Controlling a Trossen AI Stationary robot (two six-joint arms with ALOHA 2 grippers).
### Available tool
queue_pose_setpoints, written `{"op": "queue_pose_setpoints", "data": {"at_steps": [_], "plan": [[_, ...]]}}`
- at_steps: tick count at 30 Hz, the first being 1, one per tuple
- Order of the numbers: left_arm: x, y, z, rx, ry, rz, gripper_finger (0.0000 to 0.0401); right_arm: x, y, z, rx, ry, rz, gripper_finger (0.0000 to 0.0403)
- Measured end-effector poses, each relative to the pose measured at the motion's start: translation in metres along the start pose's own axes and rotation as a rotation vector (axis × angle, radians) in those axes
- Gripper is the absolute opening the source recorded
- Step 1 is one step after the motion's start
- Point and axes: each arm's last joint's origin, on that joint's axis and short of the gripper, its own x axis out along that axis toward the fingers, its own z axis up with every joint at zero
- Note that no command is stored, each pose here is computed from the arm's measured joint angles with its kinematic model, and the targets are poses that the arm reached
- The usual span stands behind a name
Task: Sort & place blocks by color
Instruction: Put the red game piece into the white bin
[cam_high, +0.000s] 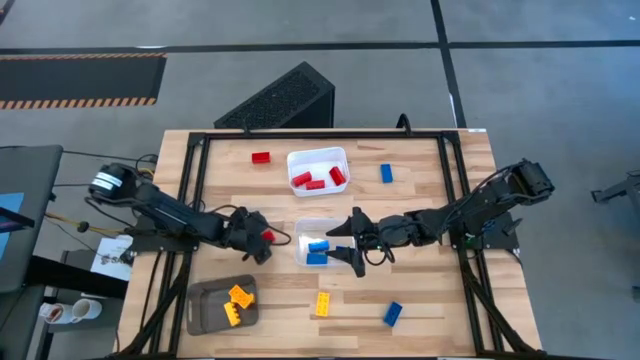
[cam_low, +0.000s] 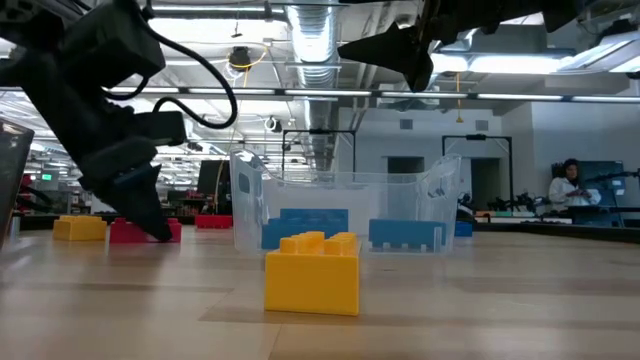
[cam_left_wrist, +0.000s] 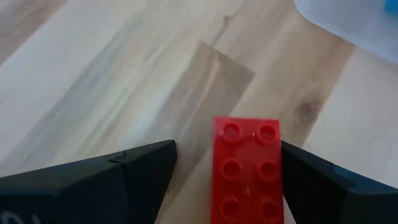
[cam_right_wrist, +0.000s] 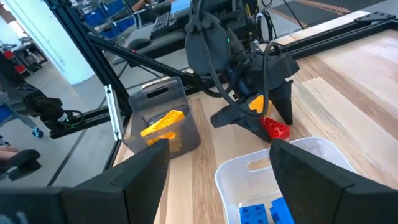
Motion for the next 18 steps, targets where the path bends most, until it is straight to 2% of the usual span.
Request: {"op": "queue_pose_setpoints", "data": {"at_steps": [4, 7, 12, 16, 18], "plan": [[0.0006, -0.0003, 0.001, -0.005, -0.023, 0.009, 0.0264, 0.0, -0.0001, -0.0002, 0.0, 0.002, -0.001, 0.0302], [0.0005, -0.0019, 0.0017, 0.006, -0.04, -0.003, 0.0247, 0.0, -0.0001, -0.0003, -0.001, 0.003, -0.001, 0.0302], [0.0008, -0.0022, 0.0021, -0.003, -0.049, -0.005, 0.0182, 0.0001, -0.001, -0.0008, -0.003, 0.01, -0.007, 0.0302], [0.0007, -0.0033, 0.0032, -0.006, -0.058, -0.017, 0.0111, 0.0001, -0.0014, -0.0016, -0.005, 0.018, -0.01, 0.0302], [0.0007, -0.004, 0.0036, -0.009, -0.062, -0.025, 0.0105, 0.0001, -0.0015, -0.0019, -0.006, 0.021, -0.011, 0.0302]]}}
